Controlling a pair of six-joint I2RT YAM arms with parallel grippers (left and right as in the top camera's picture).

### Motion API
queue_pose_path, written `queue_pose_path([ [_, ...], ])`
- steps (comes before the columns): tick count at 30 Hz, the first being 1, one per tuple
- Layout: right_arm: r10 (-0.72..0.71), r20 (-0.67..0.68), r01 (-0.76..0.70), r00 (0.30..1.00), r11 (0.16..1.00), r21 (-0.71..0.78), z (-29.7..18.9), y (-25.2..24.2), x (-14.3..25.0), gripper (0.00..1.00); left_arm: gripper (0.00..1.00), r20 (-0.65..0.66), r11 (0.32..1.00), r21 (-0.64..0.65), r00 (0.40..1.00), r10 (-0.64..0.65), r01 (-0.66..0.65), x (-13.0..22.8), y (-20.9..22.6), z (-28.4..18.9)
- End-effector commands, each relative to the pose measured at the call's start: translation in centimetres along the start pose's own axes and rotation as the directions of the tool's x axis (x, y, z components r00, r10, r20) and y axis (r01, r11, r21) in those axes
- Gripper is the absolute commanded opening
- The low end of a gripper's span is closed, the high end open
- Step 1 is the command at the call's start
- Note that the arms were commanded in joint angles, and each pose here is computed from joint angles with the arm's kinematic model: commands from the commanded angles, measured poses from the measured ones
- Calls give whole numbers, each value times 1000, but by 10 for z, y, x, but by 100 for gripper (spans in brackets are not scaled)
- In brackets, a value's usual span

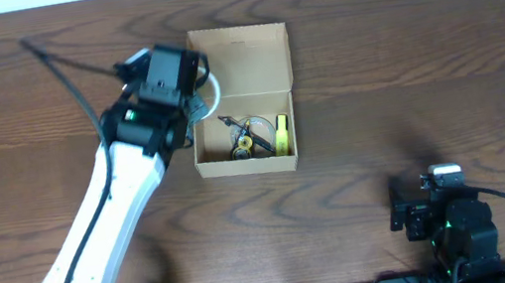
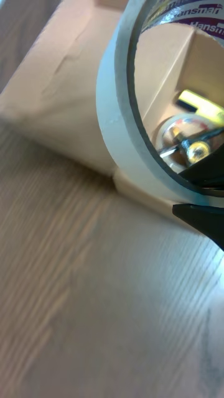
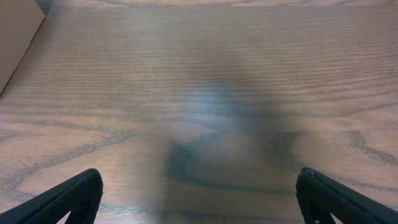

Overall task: Pack container
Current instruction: 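Lift the tape roll into the box and release it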

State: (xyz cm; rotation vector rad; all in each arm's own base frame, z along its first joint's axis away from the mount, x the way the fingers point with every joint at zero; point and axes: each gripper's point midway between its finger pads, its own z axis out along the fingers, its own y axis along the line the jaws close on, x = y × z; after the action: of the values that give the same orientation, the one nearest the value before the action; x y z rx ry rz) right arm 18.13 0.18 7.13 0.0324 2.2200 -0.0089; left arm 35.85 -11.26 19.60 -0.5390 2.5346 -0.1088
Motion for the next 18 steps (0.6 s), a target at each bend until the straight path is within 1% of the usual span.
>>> queue_pose_path([
  [1, -10, -3, 10, 1000, 1000, 7, 2, -1, 2, 99, 9, -93, 992, 71, 990, 108, -102, 6, -22, 6],
  [3, -10, -3, 10, 1000, 1000, 7, 2, -1, 2, 99, 8, -183, 990, 71, 974, 135, -124, 19, -27, 18],
  [9, -10, -3, 10, 1000, 1000, 7, 2, -1, 2, 99, 6, -353, 983, 102, 918, 180, -154, 54, -33, 42],
  [18, -11, -4, 11, 1000, 1000, 7, 2, -1, 2, 99, 6, -416, 974, 110, 881, 226, -198, 78, -42, 57],
])
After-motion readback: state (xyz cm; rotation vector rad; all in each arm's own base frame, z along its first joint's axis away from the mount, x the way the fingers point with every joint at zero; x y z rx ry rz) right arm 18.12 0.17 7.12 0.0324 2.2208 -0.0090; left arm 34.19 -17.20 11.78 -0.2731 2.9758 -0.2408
